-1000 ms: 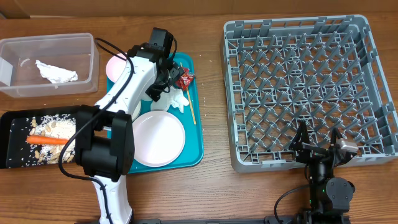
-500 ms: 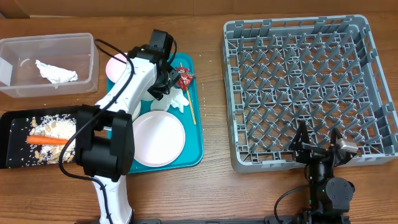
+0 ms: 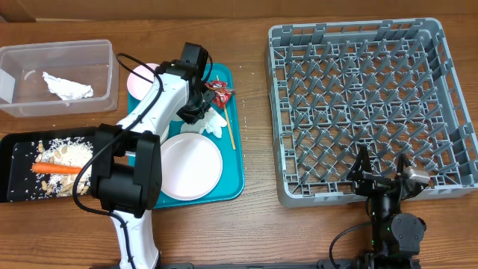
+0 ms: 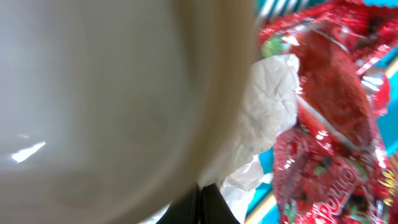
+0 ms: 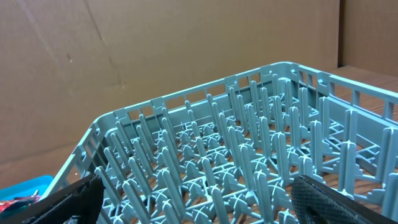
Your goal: Sort waste into correct bins and load items into the dishwasher rack
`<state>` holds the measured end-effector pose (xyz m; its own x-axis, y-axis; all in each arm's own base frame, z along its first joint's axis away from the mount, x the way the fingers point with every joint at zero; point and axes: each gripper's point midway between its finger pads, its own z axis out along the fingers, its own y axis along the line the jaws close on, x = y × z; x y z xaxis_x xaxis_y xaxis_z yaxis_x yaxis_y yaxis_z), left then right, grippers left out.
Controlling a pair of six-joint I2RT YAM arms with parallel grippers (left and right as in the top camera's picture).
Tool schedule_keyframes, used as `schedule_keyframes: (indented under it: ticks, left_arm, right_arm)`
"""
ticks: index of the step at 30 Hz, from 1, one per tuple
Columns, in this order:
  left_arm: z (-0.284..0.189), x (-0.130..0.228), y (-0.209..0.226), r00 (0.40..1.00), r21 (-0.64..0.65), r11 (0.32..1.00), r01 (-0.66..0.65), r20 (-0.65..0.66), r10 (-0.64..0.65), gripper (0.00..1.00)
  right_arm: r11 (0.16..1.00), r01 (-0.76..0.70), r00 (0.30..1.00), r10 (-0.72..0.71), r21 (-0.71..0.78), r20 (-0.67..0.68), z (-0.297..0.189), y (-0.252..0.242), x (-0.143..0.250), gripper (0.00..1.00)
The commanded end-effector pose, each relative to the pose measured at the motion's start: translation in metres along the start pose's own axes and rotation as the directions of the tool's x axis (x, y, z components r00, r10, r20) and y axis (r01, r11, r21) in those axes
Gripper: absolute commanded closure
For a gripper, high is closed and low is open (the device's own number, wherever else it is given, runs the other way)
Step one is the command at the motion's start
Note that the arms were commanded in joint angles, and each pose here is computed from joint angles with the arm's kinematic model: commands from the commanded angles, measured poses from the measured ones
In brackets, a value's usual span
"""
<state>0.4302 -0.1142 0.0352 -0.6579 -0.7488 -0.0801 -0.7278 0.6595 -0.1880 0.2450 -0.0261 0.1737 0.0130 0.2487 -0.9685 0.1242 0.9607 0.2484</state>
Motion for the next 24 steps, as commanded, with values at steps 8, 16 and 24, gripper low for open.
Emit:
schedule_keyframes:
  ticks: [8, 16, 24]
  left_arm:
    - [-0.031, 0.017, -0.037, 0.987, 0.169, 0.979, -0.115, -0.096, 0.132, 0.96]
    - [-0.1, 0.014, -0.04, 0.99, 0.247, 0.961, -0.129, -0.033, 0.141, 0.96]
    - [-0.173, -0.038, -0.023, 0.98, 0.303, 0.948, -0.101, 0.196, 0.042, 0.96]
  right_arm:
    - [1.0, 0.007, 1.0, -0.007, 0.01, 0.007, 0.0, -0.003, 0.001, 0.0]
    - [1.0, 0.007, 1.0, -0.007, 0.01, 0.007, 0.0, -0.003, 0.001, 0.0]
    - [1.0, 0.007, 1.0, -0.007, 0.01, 0.007, 0.0, -0.003, 0.001, 0.0]
